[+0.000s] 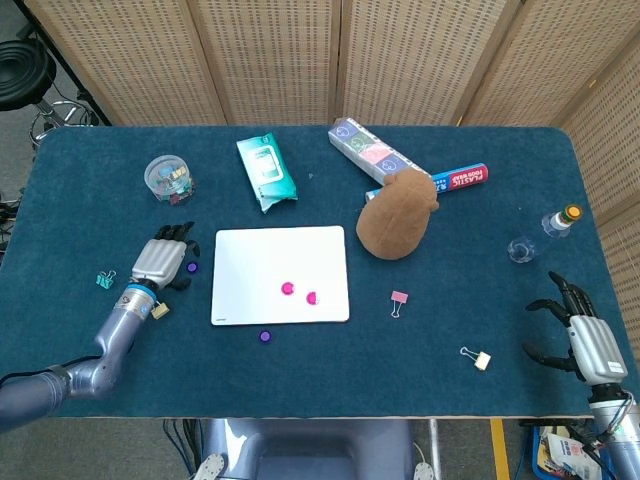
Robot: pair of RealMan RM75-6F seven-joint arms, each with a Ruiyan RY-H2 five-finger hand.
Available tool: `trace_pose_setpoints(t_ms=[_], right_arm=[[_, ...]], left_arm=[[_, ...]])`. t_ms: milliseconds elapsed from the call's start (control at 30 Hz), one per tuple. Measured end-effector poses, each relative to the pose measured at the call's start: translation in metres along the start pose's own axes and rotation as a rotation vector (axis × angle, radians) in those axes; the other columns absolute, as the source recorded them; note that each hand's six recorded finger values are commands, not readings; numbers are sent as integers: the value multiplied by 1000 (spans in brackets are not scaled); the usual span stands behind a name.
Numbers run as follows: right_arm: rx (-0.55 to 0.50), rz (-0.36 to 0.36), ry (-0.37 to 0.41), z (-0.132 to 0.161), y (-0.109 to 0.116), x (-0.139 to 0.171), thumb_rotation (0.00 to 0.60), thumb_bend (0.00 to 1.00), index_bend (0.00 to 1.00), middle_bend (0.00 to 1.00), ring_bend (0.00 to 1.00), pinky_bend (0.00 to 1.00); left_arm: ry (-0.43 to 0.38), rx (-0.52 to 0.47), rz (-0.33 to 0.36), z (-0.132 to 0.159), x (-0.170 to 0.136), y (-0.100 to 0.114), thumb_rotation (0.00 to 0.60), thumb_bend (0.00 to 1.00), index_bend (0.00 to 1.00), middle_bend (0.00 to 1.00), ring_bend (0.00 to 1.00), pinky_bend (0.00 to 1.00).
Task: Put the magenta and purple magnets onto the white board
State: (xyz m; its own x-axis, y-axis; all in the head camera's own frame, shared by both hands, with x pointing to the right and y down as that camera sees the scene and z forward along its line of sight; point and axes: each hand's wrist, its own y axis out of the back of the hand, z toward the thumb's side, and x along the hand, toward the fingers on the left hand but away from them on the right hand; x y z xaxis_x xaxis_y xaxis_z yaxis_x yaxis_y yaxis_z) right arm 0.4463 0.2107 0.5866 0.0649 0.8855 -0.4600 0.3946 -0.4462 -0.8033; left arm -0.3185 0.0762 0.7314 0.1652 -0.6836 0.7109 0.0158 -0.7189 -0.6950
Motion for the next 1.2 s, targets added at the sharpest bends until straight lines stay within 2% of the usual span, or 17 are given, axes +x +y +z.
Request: trace_pose_setpoints(t_ms=[933,1200], right_arm=[[-10,3,-6,-2,0,0,600,229,352,0,0,0],[-14,2,-6,-2,1,0,600,229,352,0,0,0]], left_arm=[[22,-20,-14,4,10,-6,600,302,411,0,0,0],[43,-15,-16,-1,10,-8,600,304,460,0,0,0]])
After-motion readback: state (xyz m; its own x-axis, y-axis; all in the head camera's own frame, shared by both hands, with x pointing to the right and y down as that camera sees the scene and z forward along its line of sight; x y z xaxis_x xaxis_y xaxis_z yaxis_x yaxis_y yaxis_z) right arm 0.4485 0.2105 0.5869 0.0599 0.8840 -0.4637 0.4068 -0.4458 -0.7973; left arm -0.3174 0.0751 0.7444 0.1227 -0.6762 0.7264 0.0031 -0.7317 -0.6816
